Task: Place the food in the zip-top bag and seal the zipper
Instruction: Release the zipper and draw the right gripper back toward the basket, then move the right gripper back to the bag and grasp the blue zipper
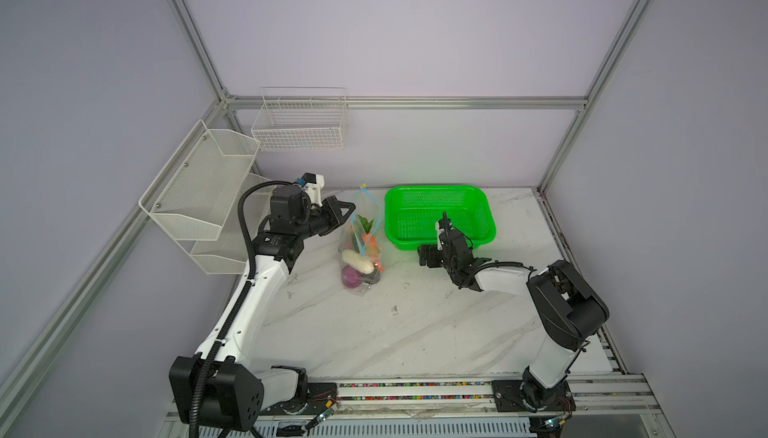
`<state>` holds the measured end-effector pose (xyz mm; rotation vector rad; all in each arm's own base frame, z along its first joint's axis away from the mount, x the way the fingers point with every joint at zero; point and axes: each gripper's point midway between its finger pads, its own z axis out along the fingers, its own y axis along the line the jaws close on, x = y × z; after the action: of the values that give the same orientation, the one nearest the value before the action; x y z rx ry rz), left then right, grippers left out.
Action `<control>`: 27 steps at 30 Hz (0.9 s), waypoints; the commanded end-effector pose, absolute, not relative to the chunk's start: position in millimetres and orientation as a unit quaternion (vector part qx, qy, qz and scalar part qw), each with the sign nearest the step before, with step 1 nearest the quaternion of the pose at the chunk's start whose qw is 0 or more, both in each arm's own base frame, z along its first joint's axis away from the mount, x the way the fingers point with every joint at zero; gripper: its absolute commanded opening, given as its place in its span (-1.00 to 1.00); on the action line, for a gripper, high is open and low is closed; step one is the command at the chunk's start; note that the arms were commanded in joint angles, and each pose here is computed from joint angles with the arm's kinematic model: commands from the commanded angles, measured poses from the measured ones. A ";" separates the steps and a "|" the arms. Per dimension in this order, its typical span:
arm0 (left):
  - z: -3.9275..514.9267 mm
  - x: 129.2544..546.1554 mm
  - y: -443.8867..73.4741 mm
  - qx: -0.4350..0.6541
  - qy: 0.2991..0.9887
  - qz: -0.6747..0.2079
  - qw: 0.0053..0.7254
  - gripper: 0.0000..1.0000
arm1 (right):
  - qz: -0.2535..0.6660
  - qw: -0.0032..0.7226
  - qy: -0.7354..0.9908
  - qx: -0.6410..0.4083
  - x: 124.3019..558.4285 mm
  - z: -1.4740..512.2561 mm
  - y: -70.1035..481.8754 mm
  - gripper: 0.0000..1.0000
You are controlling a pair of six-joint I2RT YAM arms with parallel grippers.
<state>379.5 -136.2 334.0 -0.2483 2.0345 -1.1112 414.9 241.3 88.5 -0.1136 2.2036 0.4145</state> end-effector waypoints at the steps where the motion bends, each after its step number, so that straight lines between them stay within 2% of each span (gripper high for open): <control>1: 351.5 373.8 -135.0 -0.085 0.785 -0.449 0.418 -1.00 | 0.171 0.450 0.874 -0.059 432.0 98.3 247.8 0.82; 20: 346.8 375.9 -134.7 -0.087 0.788 -0.446 0.415 -1.00 | 0.172 0.450 0.874 -0.064 476.8 93.5 256.4 0.83; 23: 344.4 377.7 -136.1 -0.087 0.790 -0.449 0.409 -1.00 | 0.184 0.427 0.883 -0.054 472.0 112.0 259.1 0.83; 27: 340.9 378.3 -137.0 -0.087 0.792 -0.450 0.404 -1.00 | 0.298 0.370 0.880 -0.005 436.0 160.6 276.2 0.70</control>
<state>379.5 -136.3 334.1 -0.2482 2.0343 -1.1118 457.5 263.6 109.9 -0.0893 2.2503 0.5513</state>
